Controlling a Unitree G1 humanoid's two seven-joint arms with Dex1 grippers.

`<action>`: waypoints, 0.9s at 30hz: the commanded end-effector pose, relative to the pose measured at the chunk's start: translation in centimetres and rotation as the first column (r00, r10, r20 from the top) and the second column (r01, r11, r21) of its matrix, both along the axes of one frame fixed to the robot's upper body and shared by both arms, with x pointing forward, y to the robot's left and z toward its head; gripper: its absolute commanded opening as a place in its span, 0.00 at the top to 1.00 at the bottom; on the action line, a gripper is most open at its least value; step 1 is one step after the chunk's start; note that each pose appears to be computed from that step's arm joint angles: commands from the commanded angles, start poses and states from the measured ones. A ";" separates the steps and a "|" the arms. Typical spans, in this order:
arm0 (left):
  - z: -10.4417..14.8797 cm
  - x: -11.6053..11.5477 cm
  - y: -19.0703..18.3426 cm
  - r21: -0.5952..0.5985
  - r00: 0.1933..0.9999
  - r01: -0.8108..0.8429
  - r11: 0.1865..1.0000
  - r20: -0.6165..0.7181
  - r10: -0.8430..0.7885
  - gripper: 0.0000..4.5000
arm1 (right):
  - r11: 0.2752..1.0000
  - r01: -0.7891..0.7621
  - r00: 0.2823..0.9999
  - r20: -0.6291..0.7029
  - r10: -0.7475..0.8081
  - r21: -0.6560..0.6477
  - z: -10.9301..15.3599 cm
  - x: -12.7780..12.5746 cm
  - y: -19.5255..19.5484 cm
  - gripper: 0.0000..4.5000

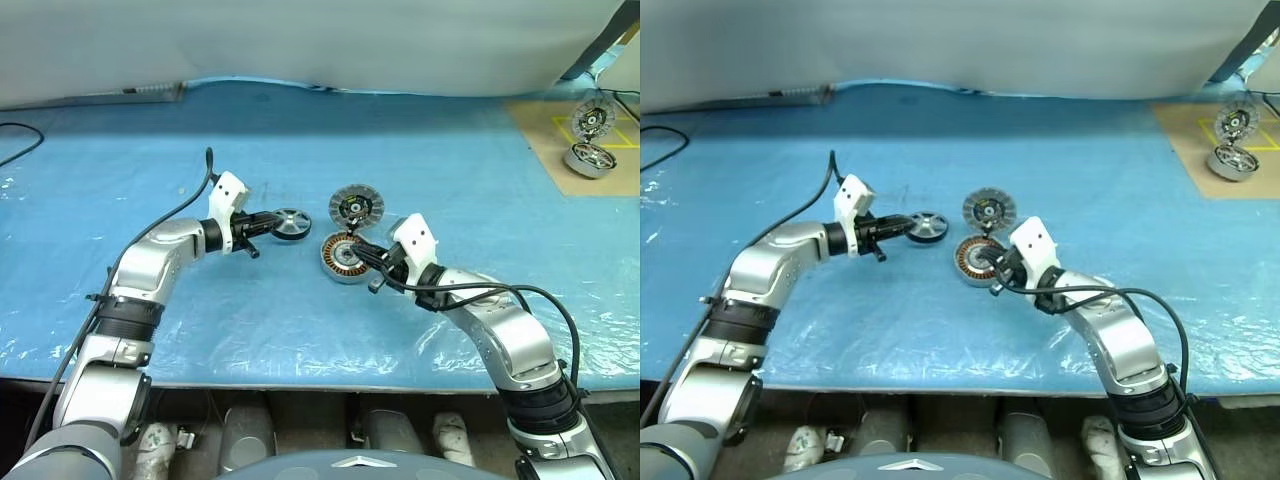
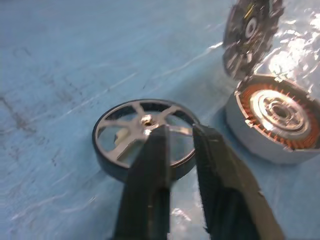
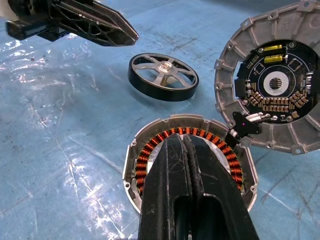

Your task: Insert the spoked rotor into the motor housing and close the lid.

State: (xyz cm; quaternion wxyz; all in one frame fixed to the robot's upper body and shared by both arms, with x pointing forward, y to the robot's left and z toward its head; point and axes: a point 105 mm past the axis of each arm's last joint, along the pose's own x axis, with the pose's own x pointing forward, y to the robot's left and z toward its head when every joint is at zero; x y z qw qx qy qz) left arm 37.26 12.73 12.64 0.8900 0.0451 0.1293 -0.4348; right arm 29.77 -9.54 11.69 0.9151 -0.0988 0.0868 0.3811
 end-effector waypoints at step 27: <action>-0.4 3.6 -1.9 0.241 0.988 0.061 0.969 0.121 -0.092 0.33 | 0.987 0.081 0.990 0.104 -0.096 0.141 -2.1 -2.4 -3.0 1.00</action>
